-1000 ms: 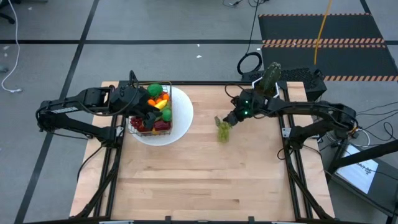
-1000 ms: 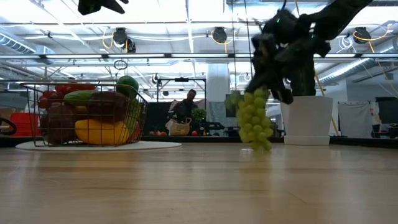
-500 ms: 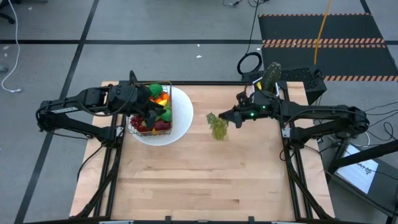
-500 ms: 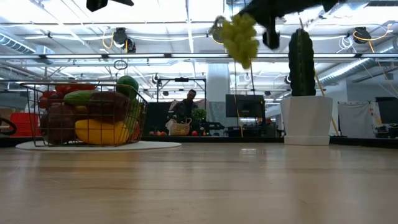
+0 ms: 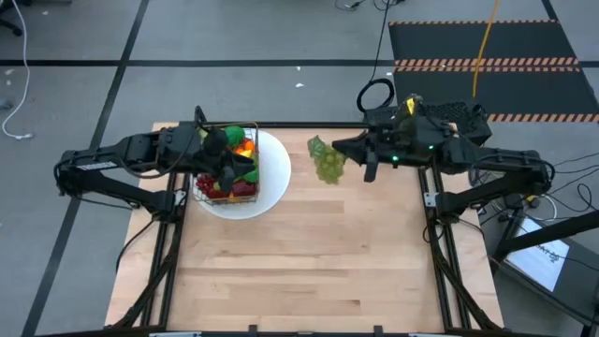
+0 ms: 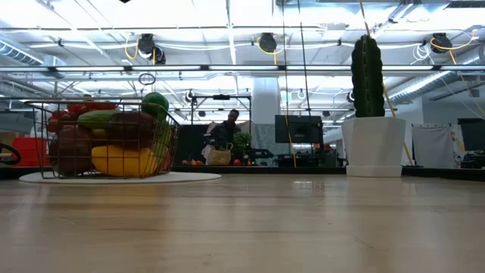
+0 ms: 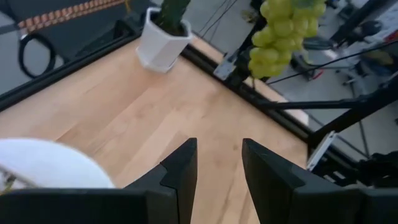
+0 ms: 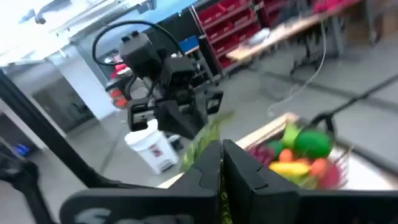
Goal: Build produce basket
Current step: Put the green grapes into the wire basket
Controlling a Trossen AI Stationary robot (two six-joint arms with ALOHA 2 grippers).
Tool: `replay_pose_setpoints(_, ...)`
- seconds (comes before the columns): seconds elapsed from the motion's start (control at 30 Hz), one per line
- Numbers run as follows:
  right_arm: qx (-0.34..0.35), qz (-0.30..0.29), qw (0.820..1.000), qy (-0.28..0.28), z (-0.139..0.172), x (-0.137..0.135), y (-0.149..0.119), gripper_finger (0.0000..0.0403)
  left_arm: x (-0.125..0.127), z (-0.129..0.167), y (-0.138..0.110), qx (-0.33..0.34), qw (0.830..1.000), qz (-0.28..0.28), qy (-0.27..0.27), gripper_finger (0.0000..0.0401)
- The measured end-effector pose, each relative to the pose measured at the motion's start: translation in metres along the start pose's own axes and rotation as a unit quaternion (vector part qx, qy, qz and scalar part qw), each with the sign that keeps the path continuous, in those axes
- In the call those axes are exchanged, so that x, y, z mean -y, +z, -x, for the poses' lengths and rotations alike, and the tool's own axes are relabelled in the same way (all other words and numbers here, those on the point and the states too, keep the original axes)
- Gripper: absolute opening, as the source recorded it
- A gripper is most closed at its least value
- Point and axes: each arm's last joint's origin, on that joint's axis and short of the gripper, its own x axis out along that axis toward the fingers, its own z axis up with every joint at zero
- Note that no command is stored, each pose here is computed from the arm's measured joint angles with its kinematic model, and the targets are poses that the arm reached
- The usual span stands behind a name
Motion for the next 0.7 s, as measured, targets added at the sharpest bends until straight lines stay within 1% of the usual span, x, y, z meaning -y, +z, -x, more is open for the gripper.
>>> replay_pose_setpoints(0.17,0.025,0.097,0.995,0.011,0.007,-0.015,0.017,0.0,0.005,0.0,0.001,0.012,1.0,-0.003,-0.016,0.0127)
replay_pose_setpoints(0.33,0.024,0.188,0.982,0.018,0.008,-0.02,0.017,0.0,0.006,0.001,0.003,0.021,1.0,-0.002,-0.022,0.0127)
replay_pose_setpoints(0.43,0.023,0.245,0.969,0.025,0.009,-0.023,0.016,0.0,0.007,0.001,0.004,0.028,0.999,0.002,-0.024,0.0127)
replay_pose_setpoints(0.53,0.02,0.311,0.95,0.025,0.009,-0.023,0.015,0.0,0.006,0.001,0.005,0.038,0.999,0.01,-0.01,0.0127)
replay_pose_setpoints(0.6,0.018,0.349,0.937,0.024,0.009,-0.023,0.014,0.0,0.005,0.001,0.005,0.044,0.999,0.026,-0.001,0.0127)
replay_pose_setpoints(0.7,0.018,0.383,0.923,0.022,0.009,-0.023,0.014,0.0,0.005,0.001,0.005,0.051,0.997,0.049,0.008,0.0127)
